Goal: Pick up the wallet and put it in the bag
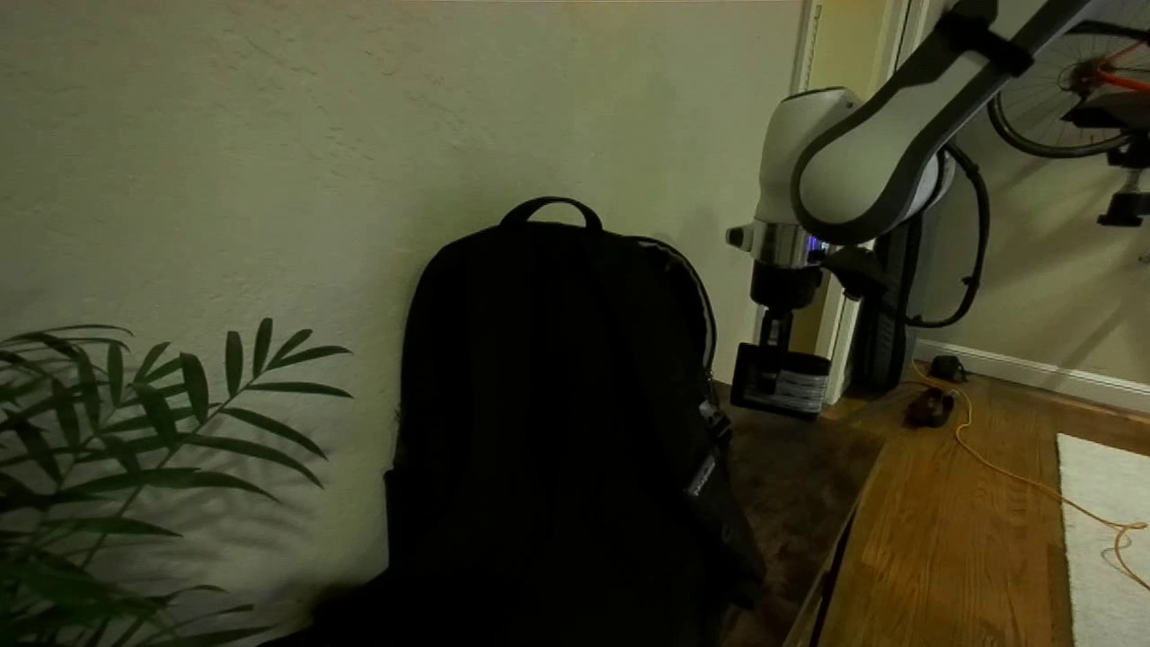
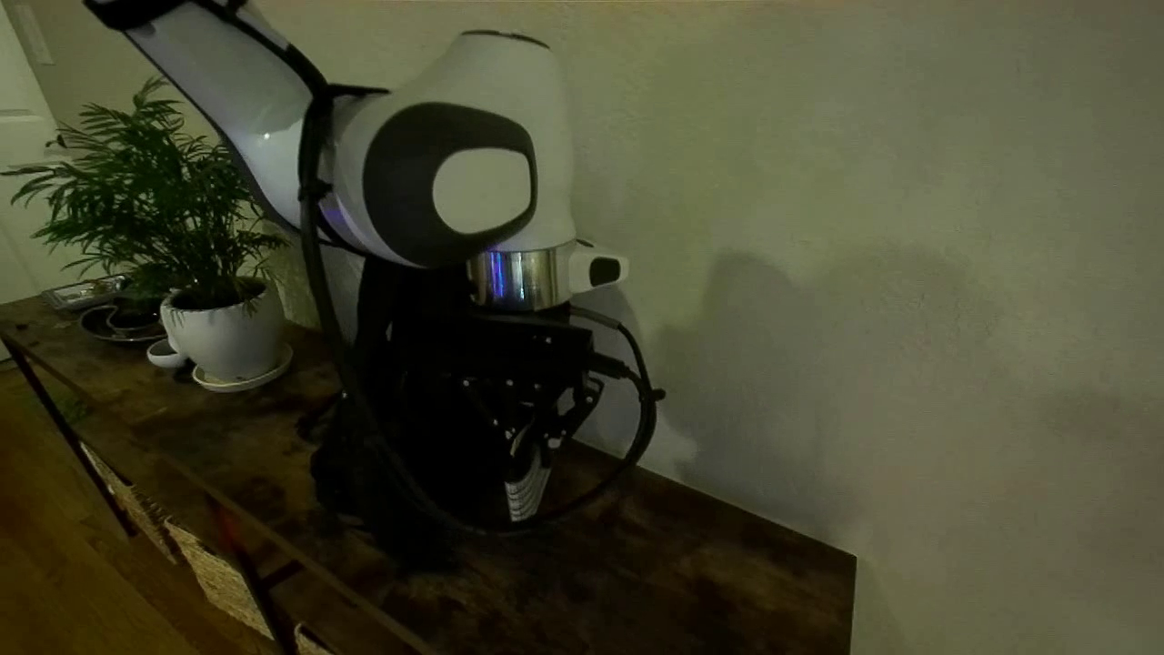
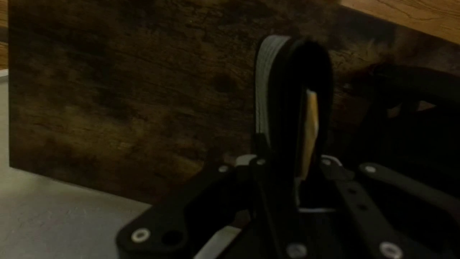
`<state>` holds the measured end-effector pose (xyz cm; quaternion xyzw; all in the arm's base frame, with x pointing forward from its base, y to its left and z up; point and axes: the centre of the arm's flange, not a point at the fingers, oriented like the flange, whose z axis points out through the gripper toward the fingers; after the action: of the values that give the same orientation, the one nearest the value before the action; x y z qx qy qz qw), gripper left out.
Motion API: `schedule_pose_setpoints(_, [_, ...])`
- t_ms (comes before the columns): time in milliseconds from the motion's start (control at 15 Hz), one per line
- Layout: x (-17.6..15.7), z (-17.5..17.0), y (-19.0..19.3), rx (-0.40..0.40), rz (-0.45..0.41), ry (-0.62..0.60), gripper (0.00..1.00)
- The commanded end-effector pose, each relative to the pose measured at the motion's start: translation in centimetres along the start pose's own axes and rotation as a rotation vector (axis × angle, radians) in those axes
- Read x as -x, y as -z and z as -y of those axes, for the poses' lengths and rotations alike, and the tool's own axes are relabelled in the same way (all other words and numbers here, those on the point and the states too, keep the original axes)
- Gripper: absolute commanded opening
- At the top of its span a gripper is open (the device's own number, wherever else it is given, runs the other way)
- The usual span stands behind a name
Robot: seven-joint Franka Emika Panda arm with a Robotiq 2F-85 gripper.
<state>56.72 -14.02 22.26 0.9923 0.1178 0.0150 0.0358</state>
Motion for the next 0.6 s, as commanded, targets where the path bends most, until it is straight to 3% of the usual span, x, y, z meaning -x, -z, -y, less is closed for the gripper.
schedule_pose_setpoints(0, [1.8, 1.7, 4.8, 0.057, -0.018, -0.007, 0.05])
schedule_pose_setpoints(533, [0.4, 2.9, 12.0, 0.118, -0.085, 0.016, 0.05])
